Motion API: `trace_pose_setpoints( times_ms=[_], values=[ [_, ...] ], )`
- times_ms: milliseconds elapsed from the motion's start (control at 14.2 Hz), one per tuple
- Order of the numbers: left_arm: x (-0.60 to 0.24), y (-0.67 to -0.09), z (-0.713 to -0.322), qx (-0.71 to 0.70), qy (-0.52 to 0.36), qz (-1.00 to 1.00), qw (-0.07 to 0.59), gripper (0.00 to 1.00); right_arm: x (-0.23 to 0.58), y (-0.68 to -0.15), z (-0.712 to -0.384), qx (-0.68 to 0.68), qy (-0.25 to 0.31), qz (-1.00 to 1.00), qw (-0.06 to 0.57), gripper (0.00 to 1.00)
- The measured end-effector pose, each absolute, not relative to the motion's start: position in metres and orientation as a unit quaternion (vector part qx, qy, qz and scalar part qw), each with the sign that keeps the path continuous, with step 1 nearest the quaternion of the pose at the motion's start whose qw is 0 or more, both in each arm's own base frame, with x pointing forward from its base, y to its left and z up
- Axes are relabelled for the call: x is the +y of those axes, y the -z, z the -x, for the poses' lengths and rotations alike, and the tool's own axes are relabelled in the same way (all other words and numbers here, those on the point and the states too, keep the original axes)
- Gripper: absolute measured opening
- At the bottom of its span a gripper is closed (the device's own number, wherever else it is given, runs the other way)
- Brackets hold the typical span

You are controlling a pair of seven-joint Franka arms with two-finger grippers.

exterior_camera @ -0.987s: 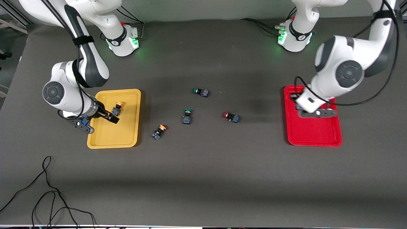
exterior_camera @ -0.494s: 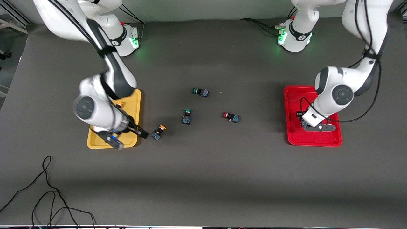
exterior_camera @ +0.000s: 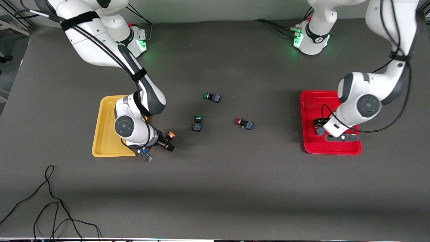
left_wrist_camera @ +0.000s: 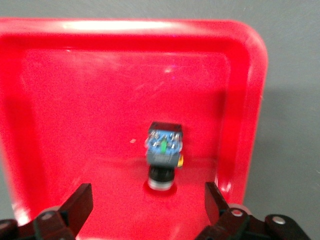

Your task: Place red and yellow buttons in trays

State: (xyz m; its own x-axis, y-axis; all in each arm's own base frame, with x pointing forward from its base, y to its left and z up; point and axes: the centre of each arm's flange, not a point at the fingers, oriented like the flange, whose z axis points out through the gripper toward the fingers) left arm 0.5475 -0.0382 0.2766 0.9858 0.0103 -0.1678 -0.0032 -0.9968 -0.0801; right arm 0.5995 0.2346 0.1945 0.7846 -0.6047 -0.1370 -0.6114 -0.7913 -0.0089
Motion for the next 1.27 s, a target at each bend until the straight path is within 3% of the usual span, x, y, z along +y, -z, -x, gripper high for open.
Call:
trace_pose_setpoints(
  times_ms=[212, 353, 494, 705, 1058, 1269],
  values=[
    [-0.061, -0.349, -0.562, -0.066, -0.073, 0.995, 0.02, 1.0, 0.231, -0.184, -0.599, 0.312, -0.056, 0.948, 0.014, 0.78],
    [-0.102, -0.368, -0.565, -0.149, -0.057, 0.987, 0.014, 1.0, 0.229, -0.179, -0.599, 0.311, -0.056, 0.949, 0.012, 0.49],
    [-0.159, -0.371, -0.558, -0.219, -0.05, 0.974, 0.017, 1.0, 0.229, -0.18, -0.6, 0.313, -0.053, 0.948, 0.013, 0.33],
    [-0.262, -0.361, -0.538, -0.312, -0.042, 0.949, 0.02, 1.0, 0.221, -0.206, -0.612, 0.319, -0.043, 0.947, 0.019, 0.33],
    [-0.363, -0.276, -0.532, -0.451, -0.035, 0.892, 0.002, 1.0, 0.129, -0.319, -0.635, 0.28, -0.045, 0.959, 0.011, 0.33],
    [-0.372, -0.22, -0.528, -0.507, -0.042, 0.861, 0.022, 1.0, 0.058, -0.286, -0.634, 0.255, -0.048, 0.966, 0.002, 0.33]
  ],
)
